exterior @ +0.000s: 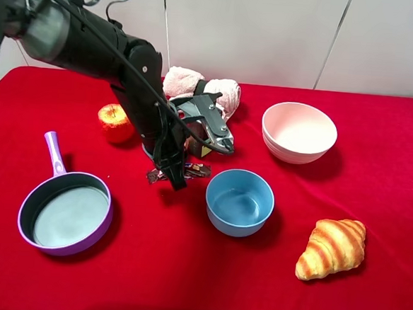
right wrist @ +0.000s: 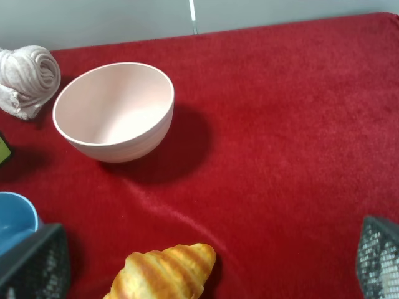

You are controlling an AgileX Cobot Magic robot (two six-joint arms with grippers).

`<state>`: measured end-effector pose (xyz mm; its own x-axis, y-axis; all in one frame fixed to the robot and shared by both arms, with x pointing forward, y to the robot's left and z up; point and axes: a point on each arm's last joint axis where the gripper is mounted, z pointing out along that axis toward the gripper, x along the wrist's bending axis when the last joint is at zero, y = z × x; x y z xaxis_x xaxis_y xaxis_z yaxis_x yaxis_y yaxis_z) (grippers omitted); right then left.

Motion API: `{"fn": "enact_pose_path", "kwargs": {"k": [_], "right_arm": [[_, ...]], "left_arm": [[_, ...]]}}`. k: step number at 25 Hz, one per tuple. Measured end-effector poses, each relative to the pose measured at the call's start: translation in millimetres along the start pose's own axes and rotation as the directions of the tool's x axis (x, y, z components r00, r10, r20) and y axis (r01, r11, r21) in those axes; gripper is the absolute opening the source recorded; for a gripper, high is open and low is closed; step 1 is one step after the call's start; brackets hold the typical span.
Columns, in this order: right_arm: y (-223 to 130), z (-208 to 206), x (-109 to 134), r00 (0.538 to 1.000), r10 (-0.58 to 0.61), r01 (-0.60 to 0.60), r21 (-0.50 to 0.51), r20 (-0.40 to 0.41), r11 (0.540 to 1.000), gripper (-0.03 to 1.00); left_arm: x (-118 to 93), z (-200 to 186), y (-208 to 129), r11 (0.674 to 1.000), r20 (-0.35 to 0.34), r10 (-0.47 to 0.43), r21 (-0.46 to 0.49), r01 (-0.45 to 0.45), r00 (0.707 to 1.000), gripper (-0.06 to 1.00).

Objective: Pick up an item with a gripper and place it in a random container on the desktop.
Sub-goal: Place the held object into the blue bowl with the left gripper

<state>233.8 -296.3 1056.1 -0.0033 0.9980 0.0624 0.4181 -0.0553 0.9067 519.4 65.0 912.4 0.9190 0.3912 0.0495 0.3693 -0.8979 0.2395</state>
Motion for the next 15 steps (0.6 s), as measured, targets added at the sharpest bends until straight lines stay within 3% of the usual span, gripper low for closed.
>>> {"fn": "enact_pose_path", "kwargs": {"k": [10,15], "right_arm": [[0,0,0,1.0,0.0,0.0,0.0,0.0,1.0,0.69],[0,0,0,1.0,0.0,0.0,0.0,0.0,1.0,0.69]], "left_arm": [[-4,-33,-1,1.0,0.001,-0.007,-0.014,0.007,1.0,0.14],[-5,-54,1,0.996,-0.017,-0.068,-0.059,0.067,0.998,0.14]]}}
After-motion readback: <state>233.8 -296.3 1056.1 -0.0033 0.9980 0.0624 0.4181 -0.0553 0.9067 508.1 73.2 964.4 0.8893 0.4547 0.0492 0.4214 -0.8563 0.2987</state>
